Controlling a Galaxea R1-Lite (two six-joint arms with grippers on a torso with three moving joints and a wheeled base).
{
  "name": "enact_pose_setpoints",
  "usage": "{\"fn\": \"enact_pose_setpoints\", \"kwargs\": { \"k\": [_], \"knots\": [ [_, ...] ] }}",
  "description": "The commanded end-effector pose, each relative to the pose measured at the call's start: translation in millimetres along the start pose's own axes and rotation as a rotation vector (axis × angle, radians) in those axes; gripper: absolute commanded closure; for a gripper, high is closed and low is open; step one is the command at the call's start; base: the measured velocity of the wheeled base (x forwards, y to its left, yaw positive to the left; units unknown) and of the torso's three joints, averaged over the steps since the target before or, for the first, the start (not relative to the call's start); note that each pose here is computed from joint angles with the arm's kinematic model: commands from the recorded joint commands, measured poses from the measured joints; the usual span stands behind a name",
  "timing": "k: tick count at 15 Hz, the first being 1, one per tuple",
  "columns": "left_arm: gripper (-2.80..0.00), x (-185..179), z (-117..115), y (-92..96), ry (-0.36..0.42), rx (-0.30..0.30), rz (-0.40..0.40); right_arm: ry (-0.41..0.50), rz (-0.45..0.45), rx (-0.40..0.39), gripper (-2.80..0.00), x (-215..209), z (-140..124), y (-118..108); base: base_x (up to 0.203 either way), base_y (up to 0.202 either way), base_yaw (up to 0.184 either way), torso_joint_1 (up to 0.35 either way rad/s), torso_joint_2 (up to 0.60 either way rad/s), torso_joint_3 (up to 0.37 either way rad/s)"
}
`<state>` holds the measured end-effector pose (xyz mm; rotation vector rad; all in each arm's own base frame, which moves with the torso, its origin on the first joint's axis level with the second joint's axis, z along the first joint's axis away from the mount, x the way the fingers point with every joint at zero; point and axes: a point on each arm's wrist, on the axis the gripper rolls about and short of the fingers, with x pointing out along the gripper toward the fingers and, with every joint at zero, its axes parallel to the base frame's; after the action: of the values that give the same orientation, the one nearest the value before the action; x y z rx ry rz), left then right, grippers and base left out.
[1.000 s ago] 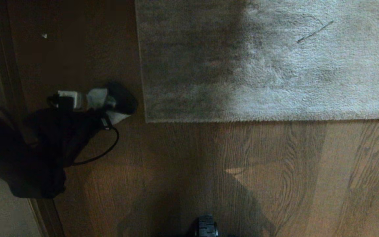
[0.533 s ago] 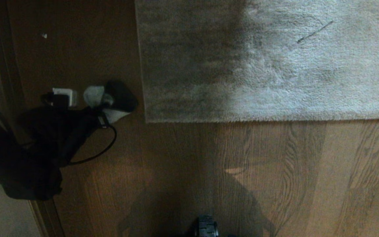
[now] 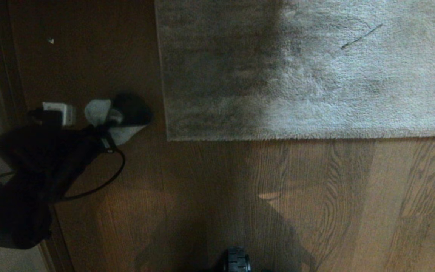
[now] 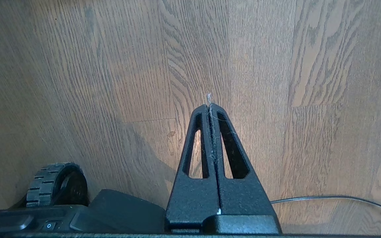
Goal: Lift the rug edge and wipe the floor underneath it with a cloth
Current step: Pick up the rag, then lift up the carpet
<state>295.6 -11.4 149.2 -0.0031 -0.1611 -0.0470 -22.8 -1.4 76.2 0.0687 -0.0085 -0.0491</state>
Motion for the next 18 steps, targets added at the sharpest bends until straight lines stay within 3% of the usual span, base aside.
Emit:
{"fn": "enact_pose_setpoints", "kwargs": {
  "k": [1,11,18],
  "knots": [
    [0.0,-27.0,19.0,-0.1,-0.059,0.004,0.002,-0.001,0.0,0.001,0.0,0.0,0.0,0.0,0.0,0.0,0.0,0.0,0.0,0.0],
    [0.0,-88.0,50.9,-0.4,-0.132,0.054,0.007,-0.001,0.0,0.001,0.0,0.0,0.0,0.0,0.0,0.0,0.0,0.0,0.0,0.0],
    [0.0,-129.7,59.5,-1.0,-0.019,0.063,-0.003,-0.001,0.0,0.001,0.0,0.0,0.0,0.0,0.0,0.0,0.0,0.0,0.0,0.0]
  ]
}}
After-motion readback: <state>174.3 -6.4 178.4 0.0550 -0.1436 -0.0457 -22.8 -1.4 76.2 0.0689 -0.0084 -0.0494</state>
